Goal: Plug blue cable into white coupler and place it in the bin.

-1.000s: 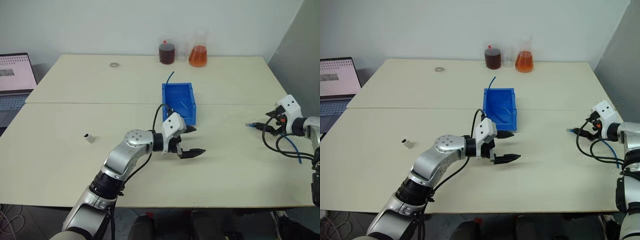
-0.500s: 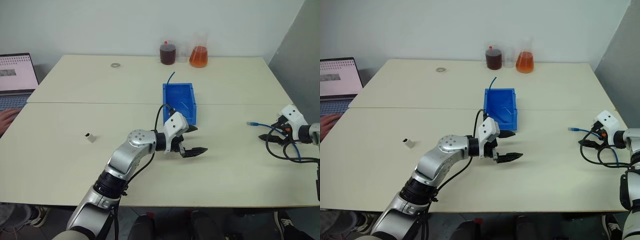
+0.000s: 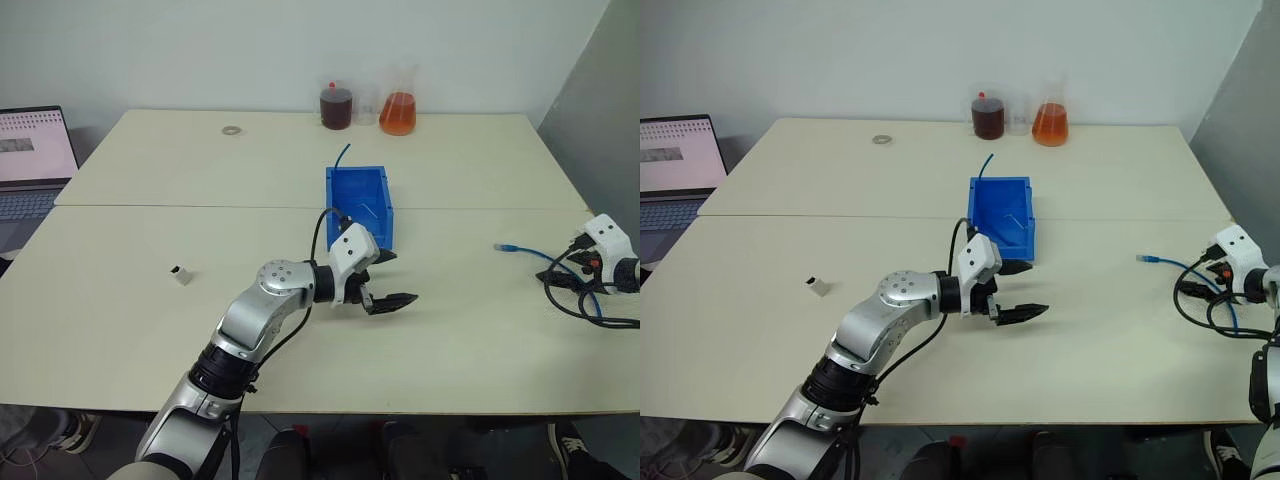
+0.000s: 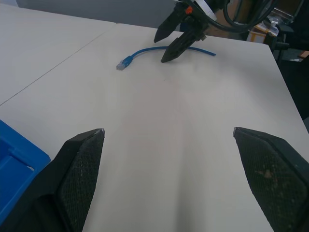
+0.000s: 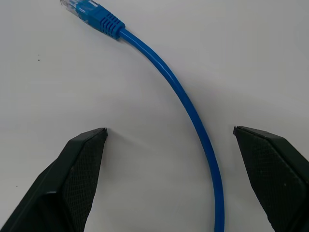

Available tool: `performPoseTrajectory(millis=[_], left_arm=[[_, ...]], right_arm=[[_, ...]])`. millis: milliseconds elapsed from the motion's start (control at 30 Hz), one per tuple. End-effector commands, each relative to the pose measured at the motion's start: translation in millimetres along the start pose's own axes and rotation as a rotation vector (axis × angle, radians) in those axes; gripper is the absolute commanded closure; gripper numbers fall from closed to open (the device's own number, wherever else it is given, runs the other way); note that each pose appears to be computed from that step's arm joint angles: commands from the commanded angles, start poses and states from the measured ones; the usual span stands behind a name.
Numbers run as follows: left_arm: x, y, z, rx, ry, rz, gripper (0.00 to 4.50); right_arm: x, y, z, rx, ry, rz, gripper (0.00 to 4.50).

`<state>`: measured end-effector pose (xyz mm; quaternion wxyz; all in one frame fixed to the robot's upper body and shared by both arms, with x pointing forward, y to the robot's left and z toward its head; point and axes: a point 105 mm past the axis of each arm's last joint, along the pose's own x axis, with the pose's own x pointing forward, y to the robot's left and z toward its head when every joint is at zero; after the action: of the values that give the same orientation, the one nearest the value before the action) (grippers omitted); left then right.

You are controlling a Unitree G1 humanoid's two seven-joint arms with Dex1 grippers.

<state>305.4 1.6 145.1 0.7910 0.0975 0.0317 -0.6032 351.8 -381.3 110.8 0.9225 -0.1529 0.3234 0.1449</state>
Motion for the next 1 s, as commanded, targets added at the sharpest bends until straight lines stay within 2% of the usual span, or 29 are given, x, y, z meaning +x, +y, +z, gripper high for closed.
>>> performPoseTrajectory(millis=[33, 67, 100, 133, 267, 533, 633, 833, 1000], left_arm=[[1, -4, 15, 0.037, -0.038, -0.019, 0.0], [1, -5, 15, 0.037, -0.038, -0.02, 0.0], [0, -6, 15, 0.036, -0.037, -0.02, 0.0], [0, -6, 15, 0.035, -0.036, -0.02, 0.0], [-2, -7, 16, 0.03, -0.035, -0.015, 0.0], [-6, -3, 14, 0.03, -0.025, 0.001, 0.0], [-7, 0, 15, 0.034, -0.024, 0.007, 0.0], [-10, 3, 14, 0.036, -0.02, 0.02, 0.0], [-20, 8, 10, 0.035, -0.008, 0.054, 0.0]], right_arm=[[-4, -2, -6, 0.128, -0.01, -0.001, 0.03], [-3, -2, -6, 0.149, -0.016, -0.004, 0.03], [-3, -3, -6, 0.172, -0.022, -0.01, 0.41], [-3, -3, -6, 0.193, -0.026, -0.01, 0.57], [-2, 0, -7, 0.236, -0.031, 0.007, 1.67], [0, 5, -7, 0.205, -0.024, 0.038, 3.79], [1, 7, -8, 0.2, -0.019, 0.054, 4.43], [-3, 6, -11, 0.196, -0.014, 0.066, 4.43], [-8, 9, -14, 0.105, 0.009, 0.115, 4.43]])
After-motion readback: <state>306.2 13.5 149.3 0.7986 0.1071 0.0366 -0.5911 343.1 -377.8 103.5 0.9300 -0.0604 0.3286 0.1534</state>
